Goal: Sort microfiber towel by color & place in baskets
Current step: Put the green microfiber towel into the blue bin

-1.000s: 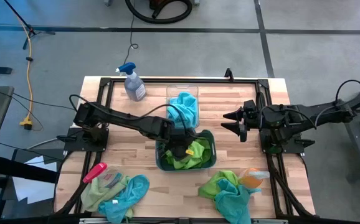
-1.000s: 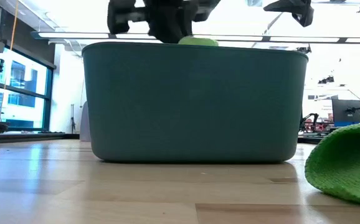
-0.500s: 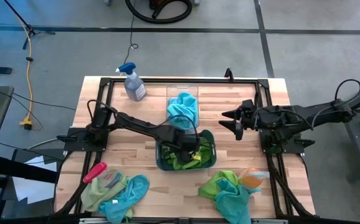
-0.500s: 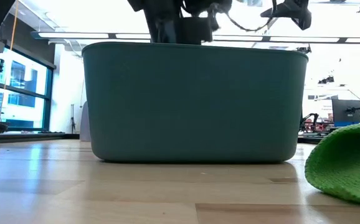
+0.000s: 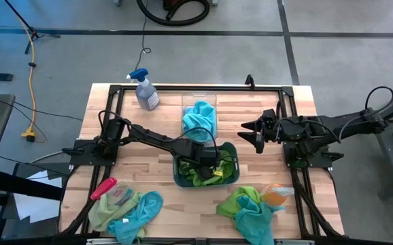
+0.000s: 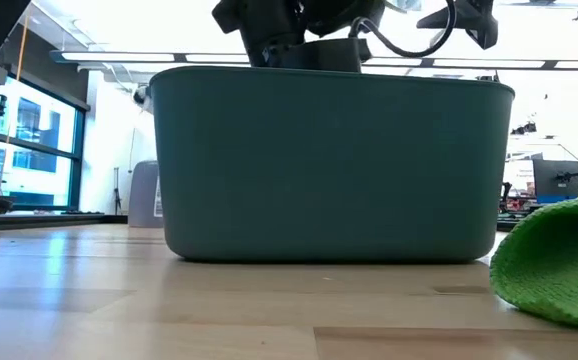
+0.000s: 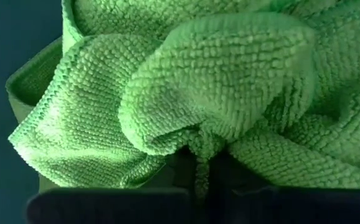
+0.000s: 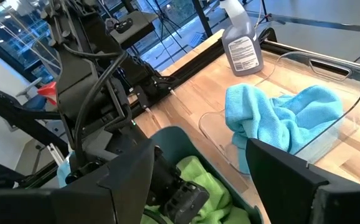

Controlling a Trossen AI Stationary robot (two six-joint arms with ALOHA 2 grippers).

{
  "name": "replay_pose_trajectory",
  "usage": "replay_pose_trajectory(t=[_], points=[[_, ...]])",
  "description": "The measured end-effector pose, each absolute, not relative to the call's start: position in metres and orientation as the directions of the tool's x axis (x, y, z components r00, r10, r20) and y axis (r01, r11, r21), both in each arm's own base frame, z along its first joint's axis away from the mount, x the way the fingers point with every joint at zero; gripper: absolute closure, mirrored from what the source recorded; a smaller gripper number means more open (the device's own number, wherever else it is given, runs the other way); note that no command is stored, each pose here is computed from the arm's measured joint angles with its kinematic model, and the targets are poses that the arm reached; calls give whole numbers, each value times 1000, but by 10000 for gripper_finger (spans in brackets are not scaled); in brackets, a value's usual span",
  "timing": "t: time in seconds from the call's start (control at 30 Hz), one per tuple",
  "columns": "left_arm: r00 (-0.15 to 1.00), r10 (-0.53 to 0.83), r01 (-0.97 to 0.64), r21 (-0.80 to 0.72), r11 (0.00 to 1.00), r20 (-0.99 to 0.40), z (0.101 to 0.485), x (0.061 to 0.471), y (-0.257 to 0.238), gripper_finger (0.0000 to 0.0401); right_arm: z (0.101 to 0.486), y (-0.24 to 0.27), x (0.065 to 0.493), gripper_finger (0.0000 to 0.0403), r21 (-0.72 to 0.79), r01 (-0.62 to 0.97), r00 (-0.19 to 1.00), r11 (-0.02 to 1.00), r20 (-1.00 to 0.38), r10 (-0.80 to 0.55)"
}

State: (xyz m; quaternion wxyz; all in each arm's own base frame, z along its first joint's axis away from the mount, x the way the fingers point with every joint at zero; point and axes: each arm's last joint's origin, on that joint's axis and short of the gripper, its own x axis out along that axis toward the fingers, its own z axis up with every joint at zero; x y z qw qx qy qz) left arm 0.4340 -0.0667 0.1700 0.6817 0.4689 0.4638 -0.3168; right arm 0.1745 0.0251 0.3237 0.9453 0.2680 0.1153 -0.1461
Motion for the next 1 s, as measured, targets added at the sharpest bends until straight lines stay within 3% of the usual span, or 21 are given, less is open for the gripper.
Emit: replay_pose_trajectory(t=[0.57, 1.0], points=[[367, 46, 849, 355, 390, -929, 176, 433, -66, 218, 324, 25, 174, 149, 492, 339, 931, 802, -296, -211], [372, 49, 841, 360, 403, -927, 211, 440, -67, 194, 324, 25, 174, 149, 495, 339, 931, 800, -297, -211]])
